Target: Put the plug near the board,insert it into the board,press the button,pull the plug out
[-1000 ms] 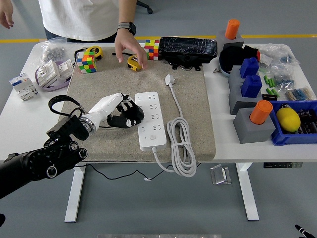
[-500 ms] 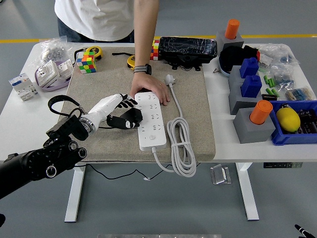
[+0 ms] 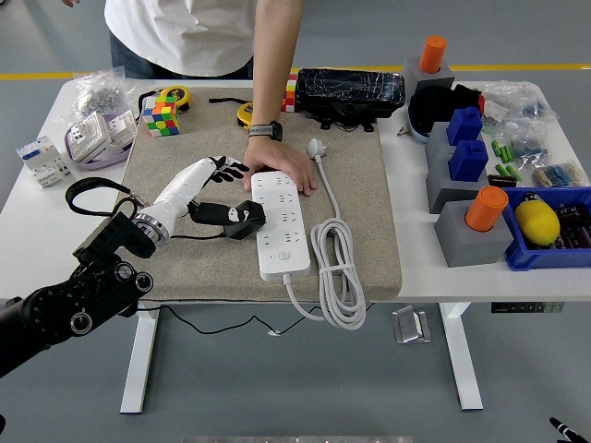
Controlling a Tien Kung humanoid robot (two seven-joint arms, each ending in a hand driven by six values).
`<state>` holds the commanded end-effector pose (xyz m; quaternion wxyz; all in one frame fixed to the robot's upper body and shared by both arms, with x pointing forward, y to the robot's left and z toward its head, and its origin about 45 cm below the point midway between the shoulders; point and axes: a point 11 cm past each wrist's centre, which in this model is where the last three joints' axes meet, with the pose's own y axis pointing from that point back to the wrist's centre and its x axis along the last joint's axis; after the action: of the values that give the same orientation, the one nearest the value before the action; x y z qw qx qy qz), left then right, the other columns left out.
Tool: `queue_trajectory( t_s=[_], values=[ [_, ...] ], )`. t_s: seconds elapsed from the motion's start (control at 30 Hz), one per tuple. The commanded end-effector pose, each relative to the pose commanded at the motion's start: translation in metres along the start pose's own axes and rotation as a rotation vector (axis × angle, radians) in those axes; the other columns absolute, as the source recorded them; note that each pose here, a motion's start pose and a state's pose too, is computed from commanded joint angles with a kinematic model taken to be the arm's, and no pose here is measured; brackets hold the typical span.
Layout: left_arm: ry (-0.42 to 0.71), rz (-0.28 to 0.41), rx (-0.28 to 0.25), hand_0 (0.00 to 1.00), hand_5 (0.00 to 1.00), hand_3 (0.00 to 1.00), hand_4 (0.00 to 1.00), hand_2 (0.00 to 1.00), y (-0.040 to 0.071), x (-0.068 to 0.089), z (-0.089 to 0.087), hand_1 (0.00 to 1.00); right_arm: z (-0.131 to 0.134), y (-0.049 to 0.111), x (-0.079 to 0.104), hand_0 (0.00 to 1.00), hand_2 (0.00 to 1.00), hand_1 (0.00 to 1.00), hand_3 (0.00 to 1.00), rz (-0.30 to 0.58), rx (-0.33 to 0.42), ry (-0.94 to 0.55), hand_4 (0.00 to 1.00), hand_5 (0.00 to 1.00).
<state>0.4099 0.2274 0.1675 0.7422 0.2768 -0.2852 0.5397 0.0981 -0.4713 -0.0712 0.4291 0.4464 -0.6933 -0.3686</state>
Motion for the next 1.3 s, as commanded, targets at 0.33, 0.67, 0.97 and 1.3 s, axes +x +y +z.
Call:
queue_trajectory(
  t_s=[0.33, 0.67, 0.97, 1.3],
  values=[
    [-0.005, 0.001, 0.047, 0.742, 0.654, 0.746, 0.998, 0.75, 0.03, 0.002, -0.003, 0.769, -0.001, 0.0, 0.002, 0.622, 0.641, 0.671, 0.573, 0.004, 0.004, 0.003, 0.976, 0.584],
    [-0.034, -0.075, 0.095, 0.758, 0.703, 0.774, 0.858, 0.78, 0.051, -0.014, -0.007, 0.802, -0.009, 0.0, 0.004, 0.622, 0.641, 0.672, 0.572, 0.005, 0.016, 0.018, 0.976, 0.584],
    [-0.038, -0.117, 0.081, 0.763, 0.702, 0.775, 0.872, 0.782, 0.052, -0.023, 0.002, 0.806, -0.013, 0.0, 0.004, 0.623, 0.641, 0.672, 0.572, 0.004, 0.022, 0.029, 0.976, 0.584],
    [-0.04, -0.146, 0.099, 0.763, 0.712, 0.775, 0.884, 0.781, 0.05, -0.032, -0.001, 0.808, -0.013, 0.0, 0.005, 0.622, 0.641, 0.671, 0.572, 0.005, 0.022, 0.033, 0.976, 0.584]
  ],
)
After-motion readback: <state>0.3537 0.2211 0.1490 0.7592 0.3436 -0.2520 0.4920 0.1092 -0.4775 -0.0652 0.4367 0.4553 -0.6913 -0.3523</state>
